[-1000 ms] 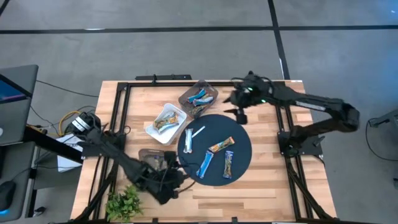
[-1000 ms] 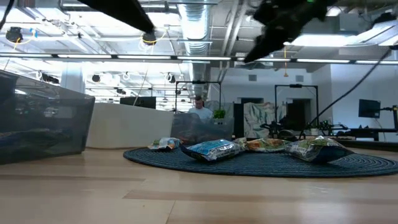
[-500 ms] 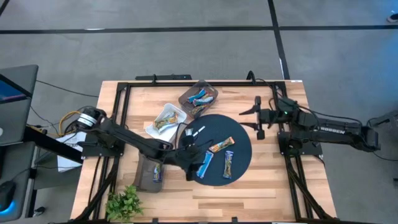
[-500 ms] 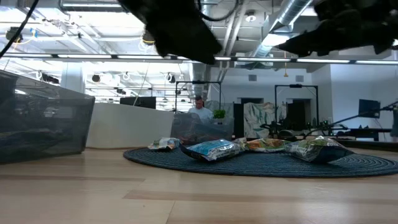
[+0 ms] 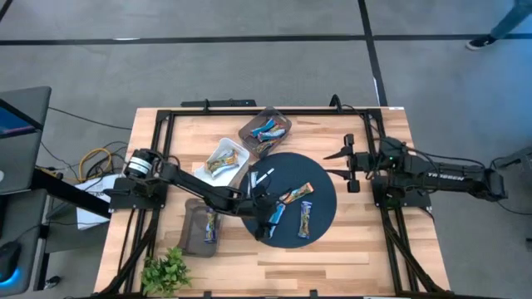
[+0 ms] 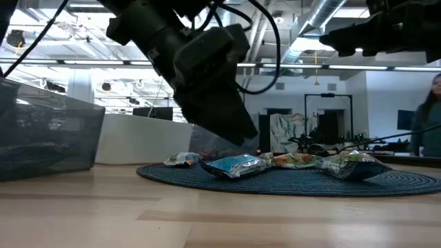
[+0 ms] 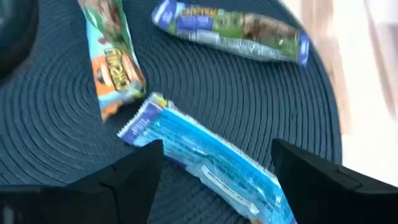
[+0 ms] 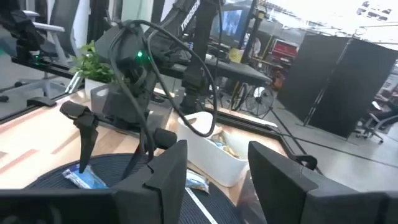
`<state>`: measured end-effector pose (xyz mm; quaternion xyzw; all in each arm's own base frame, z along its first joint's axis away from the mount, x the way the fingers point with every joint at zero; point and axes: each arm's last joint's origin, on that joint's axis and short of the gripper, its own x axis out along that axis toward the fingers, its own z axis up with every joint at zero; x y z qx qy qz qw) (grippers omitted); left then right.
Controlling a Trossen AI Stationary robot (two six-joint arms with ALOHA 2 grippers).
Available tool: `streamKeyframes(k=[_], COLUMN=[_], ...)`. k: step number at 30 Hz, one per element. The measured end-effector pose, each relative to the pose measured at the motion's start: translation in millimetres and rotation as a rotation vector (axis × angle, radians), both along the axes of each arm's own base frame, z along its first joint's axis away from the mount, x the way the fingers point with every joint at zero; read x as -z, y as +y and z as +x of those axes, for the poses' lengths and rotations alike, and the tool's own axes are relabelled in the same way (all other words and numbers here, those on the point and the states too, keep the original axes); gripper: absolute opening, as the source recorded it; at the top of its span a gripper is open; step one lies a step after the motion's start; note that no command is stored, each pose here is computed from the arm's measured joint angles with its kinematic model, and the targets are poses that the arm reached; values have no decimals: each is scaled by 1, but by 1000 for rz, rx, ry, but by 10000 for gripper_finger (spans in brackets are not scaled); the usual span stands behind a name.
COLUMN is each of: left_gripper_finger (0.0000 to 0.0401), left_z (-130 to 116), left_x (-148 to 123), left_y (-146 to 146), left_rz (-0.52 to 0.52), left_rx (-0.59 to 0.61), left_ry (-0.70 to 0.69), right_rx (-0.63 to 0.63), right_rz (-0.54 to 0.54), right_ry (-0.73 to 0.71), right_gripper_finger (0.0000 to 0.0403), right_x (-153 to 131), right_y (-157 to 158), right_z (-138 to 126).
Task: Pick and place Granola Bars by type
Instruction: Put the blue granola bar into the bottom black bin
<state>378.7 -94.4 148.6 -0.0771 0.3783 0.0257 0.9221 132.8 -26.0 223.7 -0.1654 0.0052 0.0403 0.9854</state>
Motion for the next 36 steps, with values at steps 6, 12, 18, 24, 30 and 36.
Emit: streamKeyframes(k=[6,12,18,24,30,36], left_gripper_finger=[298,298,298,298,276,208], left_z=[-1,1,12,14,15,18], left_x=[2,13,30,31,26,21], left_y=[-2,-6,-10,-10,-9,-10], left_rz=[23,8,-20,5,45,61], left_rx=[-20,-1,18,9,-9,19], left_ry=[17,33,61,101,174,183], right_rx=[-21,-23,-23,-24,-23,-24], right_rz=[-2,-1,0,-4,-4,-4], right_ry=[-4,3,11,11,12,12], right_gripper_finger=[164,164,164,164,164,164], right_x=[0,0,1,1,1,1], right_y=[4,4,4,4,4,4], right_z=[1,1,1,1,1,1])
